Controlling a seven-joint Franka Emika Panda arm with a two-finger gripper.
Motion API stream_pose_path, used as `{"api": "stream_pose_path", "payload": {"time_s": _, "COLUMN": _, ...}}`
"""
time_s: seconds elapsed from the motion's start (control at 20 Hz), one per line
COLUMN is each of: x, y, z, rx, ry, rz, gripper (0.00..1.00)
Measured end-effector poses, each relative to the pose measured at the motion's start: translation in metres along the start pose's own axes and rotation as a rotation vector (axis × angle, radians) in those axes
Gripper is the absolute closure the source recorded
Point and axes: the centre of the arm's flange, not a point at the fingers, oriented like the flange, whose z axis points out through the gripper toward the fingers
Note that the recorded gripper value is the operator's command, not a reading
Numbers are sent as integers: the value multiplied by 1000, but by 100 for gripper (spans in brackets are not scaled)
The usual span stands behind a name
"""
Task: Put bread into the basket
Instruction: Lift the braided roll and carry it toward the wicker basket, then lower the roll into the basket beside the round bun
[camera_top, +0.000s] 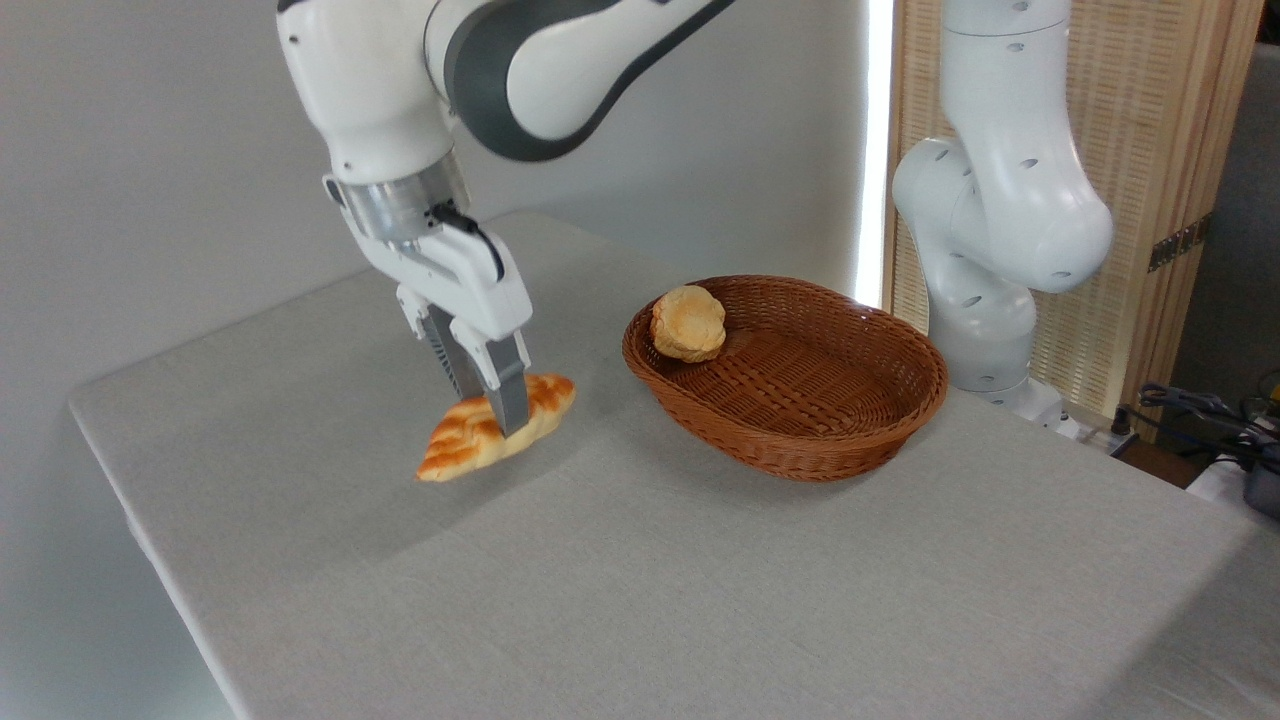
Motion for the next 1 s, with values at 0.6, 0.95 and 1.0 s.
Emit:
{"api": "stream_pose_path", "payload": {"time_s": 0.6, "x": -80, "y": 48, "z": -60, "rx": -19, "ry": -12, "rz": 80, "gripper": 37}}
{"api": "stream_pose_path", "payload": {"time_s": 0.95, "x": -130, "y": 75, "z": -49, "rx": -31, "ry": -22, "rz": 82, "gripper": 37}}
{"api": "stream_pose_path", "payload": {"time_s": 1.0, "x": -135, "y": 78, "z": -45, "rx": -37, "ry": -30, "rz": 82, "gripper": 35}}
